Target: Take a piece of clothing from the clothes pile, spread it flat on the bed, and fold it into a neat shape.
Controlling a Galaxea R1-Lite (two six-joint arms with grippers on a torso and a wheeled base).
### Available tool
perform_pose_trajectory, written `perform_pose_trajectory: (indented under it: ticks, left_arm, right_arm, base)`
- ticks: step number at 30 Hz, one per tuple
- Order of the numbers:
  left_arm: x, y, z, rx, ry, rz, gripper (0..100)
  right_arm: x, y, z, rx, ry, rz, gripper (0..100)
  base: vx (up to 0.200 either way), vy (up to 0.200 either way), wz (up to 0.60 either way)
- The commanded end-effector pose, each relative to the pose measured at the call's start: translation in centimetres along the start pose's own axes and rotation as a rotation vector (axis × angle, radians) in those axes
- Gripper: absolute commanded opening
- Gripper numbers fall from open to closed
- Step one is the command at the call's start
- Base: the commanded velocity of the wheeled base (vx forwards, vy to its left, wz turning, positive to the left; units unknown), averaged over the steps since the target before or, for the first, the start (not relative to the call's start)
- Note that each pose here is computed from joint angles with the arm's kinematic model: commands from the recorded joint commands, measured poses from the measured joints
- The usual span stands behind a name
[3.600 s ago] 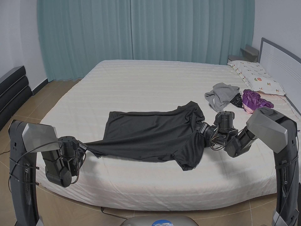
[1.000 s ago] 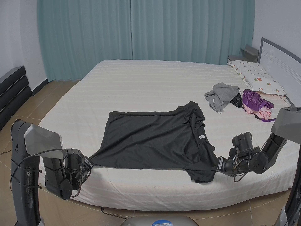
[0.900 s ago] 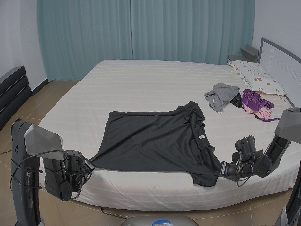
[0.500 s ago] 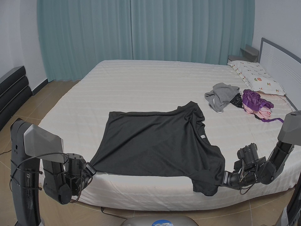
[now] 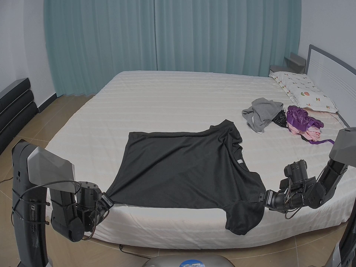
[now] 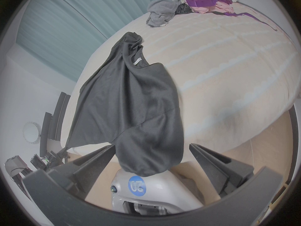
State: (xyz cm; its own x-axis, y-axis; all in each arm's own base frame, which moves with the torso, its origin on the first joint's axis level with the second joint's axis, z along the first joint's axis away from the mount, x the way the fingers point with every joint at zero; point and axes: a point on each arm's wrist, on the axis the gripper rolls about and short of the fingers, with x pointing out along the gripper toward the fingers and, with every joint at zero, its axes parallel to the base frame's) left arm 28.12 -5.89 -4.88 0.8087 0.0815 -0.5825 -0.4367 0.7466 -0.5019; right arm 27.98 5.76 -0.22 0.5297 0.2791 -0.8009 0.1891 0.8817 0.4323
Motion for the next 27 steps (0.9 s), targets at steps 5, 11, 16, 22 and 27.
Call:
perform_pose_trajectory:
  ticks: [5,11,16,22,27]
  left_arm:
    - [-0.3,0.2,0.0,0.035,0.006,0.009,0]
    - [-0.3,0.4,0.1,0.046,0.006,0.016,0]
    - [-0.3,0.5,0.0,0.05,0.009,0.023,0]
    - [-0.7,0.8,-0.1,0.081,0.021,0.032,0]
    - [-0.8,0.8,-0.2,0.088,0.024,0.033,0]
  right_arm:
    - [3.7,-2.2,2.1,0.0,-0.054,-0.025,100]
    - [5.4,-2.2,3.0,-0.003,-0.075,-0.014,100]
    - [5.6,-2.2,3.4,0.002,-0.091,-0.018,0]
    - [4.2,-2.8,3.6,0.029,-0.112,-0.035,0]
    - [3.1,-3.6,3.3,0.053,-0.113,-0.054,0]
  base:
    - [0.0,0.0,0.0]
    - [0.0,0.0,0.0]
    - [0.0,0.0,0.0]
    - [0.0,0.0,0.0]
    - [0.0,0.0,0.0]
